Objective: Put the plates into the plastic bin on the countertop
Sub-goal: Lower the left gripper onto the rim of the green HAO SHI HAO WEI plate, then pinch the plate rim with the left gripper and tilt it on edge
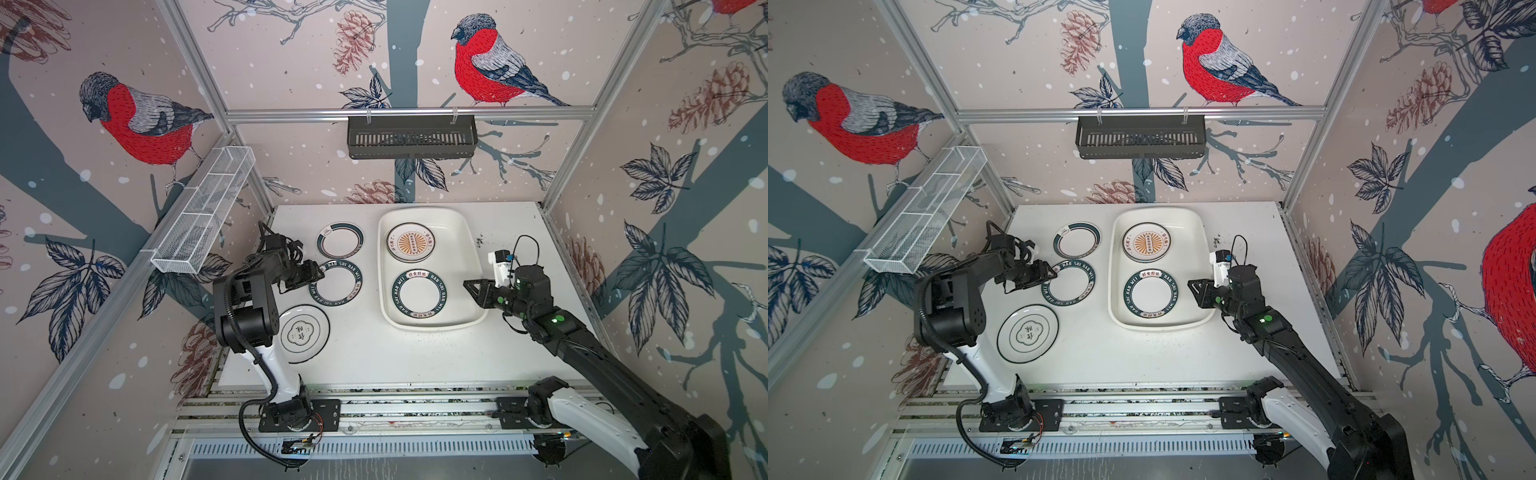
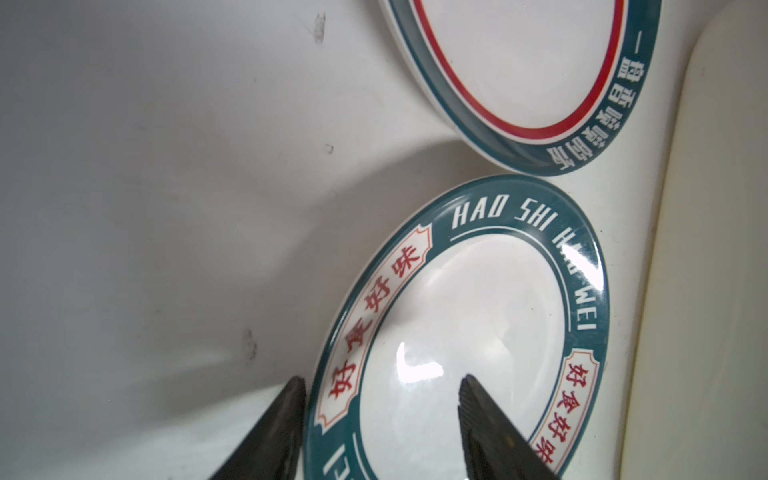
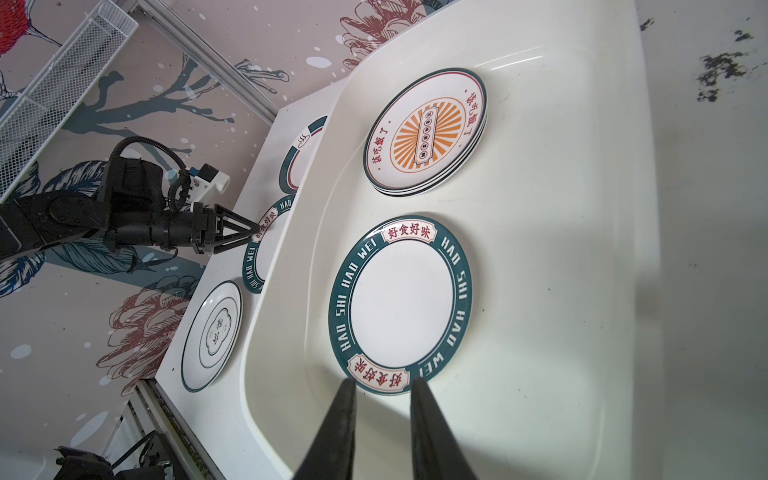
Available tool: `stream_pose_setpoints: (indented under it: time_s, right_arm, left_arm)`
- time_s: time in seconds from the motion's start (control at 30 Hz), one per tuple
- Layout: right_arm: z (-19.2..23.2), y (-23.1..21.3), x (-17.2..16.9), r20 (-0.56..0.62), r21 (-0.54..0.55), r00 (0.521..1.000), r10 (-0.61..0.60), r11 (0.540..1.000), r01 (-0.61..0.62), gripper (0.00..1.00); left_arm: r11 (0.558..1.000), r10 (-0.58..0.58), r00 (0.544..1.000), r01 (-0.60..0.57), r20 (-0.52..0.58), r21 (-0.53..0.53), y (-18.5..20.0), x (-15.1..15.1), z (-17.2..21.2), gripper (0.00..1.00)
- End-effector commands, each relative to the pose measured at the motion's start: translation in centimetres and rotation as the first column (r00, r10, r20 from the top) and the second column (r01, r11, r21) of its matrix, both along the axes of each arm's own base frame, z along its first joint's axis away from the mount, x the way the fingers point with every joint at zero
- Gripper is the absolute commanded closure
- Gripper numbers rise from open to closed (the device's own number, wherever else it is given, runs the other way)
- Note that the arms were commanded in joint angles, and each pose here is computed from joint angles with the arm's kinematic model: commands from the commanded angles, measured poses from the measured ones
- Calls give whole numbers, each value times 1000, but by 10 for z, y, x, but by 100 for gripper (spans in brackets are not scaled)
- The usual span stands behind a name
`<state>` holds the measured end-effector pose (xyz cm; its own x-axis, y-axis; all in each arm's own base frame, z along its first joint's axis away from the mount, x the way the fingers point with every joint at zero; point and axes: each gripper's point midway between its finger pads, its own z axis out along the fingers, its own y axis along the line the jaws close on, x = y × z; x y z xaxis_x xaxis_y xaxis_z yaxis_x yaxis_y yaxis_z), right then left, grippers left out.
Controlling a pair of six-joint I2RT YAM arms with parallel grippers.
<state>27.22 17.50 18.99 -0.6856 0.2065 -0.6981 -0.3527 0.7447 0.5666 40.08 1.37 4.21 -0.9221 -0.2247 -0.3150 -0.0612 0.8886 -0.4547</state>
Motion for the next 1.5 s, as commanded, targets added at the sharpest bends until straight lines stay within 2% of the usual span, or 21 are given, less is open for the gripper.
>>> stream_pose_setpoints:
  time_s: [0.0,0.23,0.7,0.9,0.97,1.03,1.47]
  right_arm:
    - [6,0,5,26,17,1000,-13,1000,13,75]
    - [5,1,7,17,24,1000,-17,1000,17,75]
    - [3,2,9,6,39,1000,-21,999,21,77]
    - [3,2,9,5,42,1000,-25,999,25,77]
    - [2,2,9,1,43,1000,-24,999,24,77]
    - [1,2,9,0,42,1000,-24,999,24,78]
    - [-9,4,9,-20,49,1000,-19,999,20,78]
  left_arm:
    - [997,-56,998,55,-10,-55,-11,-5,1,44]
    - [992,-91,996,91,5,-83,-17,-8,1,45]
    - [979,-163,986,165,29,-122,-27,-13,-5,53]
    - [968,-182,982,188,48,-164,-34,-12,-4,66]
    - [964,-191,980,199,58,-178,-37,-13,-2,66]
    - [962,-196,978,205,67,-182,-38,-13,-2,72]
    - [937,-219,974,227,62,-264,-48,-15,-8,73]
